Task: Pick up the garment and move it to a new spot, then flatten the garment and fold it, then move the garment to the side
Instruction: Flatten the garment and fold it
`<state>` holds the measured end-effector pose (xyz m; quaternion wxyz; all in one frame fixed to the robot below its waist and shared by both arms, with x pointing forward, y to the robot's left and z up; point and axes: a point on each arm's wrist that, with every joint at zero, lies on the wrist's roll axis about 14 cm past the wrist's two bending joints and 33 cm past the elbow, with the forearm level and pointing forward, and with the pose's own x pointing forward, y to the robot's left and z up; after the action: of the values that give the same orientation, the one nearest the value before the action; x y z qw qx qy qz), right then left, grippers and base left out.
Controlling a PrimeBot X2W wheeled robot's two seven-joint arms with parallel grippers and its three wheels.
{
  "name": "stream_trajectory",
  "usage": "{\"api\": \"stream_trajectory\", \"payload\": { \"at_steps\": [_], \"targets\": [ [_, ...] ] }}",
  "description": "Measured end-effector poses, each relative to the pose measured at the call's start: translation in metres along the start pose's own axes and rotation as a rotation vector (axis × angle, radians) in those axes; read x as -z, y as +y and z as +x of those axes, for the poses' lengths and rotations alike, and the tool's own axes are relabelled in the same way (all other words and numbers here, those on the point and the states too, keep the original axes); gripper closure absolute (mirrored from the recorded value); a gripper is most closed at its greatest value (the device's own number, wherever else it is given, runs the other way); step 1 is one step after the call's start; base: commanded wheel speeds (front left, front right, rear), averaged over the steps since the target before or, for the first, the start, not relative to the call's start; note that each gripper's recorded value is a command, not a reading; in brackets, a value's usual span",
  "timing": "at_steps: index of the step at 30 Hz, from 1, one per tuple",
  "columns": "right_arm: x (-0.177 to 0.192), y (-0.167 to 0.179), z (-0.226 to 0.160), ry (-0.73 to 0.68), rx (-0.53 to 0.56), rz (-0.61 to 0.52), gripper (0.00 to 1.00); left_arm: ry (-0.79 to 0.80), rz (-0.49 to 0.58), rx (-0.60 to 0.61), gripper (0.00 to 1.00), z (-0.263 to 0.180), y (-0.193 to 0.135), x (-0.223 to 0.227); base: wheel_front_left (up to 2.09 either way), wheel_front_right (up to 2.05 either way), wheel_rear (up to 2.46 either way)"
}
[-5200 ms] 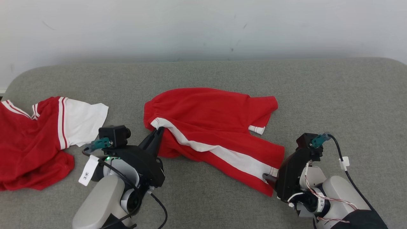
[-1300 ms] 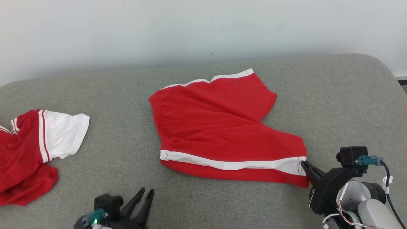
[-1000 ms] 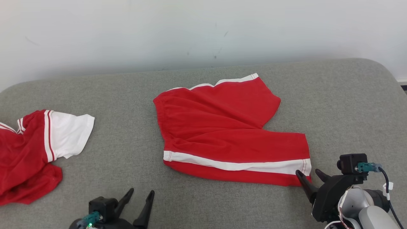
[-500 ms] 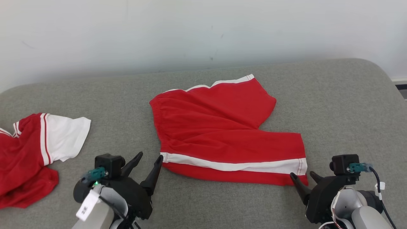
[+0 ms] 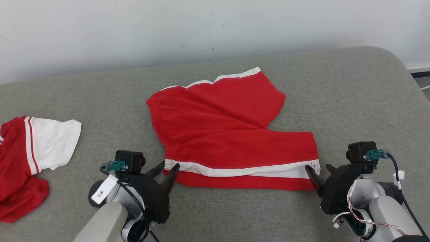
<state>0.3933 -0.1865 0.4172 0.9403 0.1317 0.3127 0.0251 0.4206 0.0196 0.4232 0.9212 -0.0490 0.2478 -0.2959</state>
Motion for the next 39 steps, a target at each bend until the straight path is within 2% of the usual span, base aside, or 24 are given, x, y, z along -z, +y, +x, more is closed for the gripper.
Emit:
{"api": "stream_trajectory", "payload": {
  "at_steps": [1,4,5,9,10,11,12,13,16,17,18,19,21,25,31,39],
  "targets": [
    [0.002,0.000,0.001,0.013,0.000,-0.001,0.00,0.006,-0.003,0.001,0.50,0.000,0.000,0.001,0.00,0.00,0.00],
    [0.007,0.001,0.004,0.035,-0.002,-0.003,0.02,0.019,-0.007,-0.006,0.59,-0.001,0.003,0.004,0.00,0.00,0.00],
    [0.008,0.002,0.006,0.042,-0.002,-0.003,0.07,0.026,-0.010,-0.009,0.62,-0.001,0.004,0.005,0.00,0.00,0.00],
    [0.005,0.003,0.011,0.051,0.000,-0.008,0.13,0.037,-0.013,-0.016,0.64,0.000,0.008,0.004,0.00,0.00,0.00],
    [0.006,0.004,0.013,0.055,-0.001,-0.009,0.25,0.041,-0.015,-0.018,0.65,-0.001,0.009,0.004,0.00,0.00,0.00],
    [0.006,0.004,0.014,0.058,-0.001,-0.009,0.45,0.043,-0.018,-0.020,0.68,-0.001,0.010,0.005,0.00,0.00,0.00],
    [0.005,0.005,0.016,0.059,-0.001,-0.009,0.56,0.051,-0.024,-0.022,0.70,-0.001,0.012,0.007,0.00,0.00,0.00],
    [0.004,0.006,0.018,0.060,-0.002,-0.010,0.60,0.053,-0.036,-0.023,0.72,-0.001,0.012,0.008,0.00,0.00,0.00],
    [0.009,0.004,0.022,0.087,0.007,-0.005,0.61,0.064,-0.050,-0.026,0.73,-0.001,0.014,0.011,0.00,0.00,0.00],
    [0.010,0.003,0.023,0.093,0.009,-0.006,0.65,0.066,-0.049,-0.025,0.73,-0.001,0.015,0.011,0.00,0.00,0.00],
    [0.012,0.004,0.024,0.099,0.009,-0.007,0.80,0.065,-0.051,-0.026,0.74,-0.001,0.015,0.010,0.00,0.00,0.00],
    [0.013,0.004,0.025,0.108,0.009,-0.007,1.00,0.065,-0.055,-0.027,0.76,-0.001,0.016,0.010,0.00,0.00,0.00],
    [0.014,0.005,0.026,0.114,0.007,-0.008,1.00,0.072,-0.056,-0.029,0.79,-0.001,0.017,0.012,0.00,0.00,0.00],
    [0.014,0.005,0.027,0.113,0.005,-0.009,1.00,0.072,-0.057,-0.031,1.00,-0.002,0.018,0.012,0.00,0.00,0.00],
    [0.013,0.003,0.018,0.084,-0.003,0.012,1.00,0.037,-0.064,-0.049,1.00,-0.013,0.025,0.007,0.00,0.00,0.00],
    [0.021,0.007,0.000,0.058,-0.035,0.051,1.00,0.021,-0.082,-0.063,1.00,-0.036,0.023,0.023,0.00,0.00,0.00]
  ]
}}
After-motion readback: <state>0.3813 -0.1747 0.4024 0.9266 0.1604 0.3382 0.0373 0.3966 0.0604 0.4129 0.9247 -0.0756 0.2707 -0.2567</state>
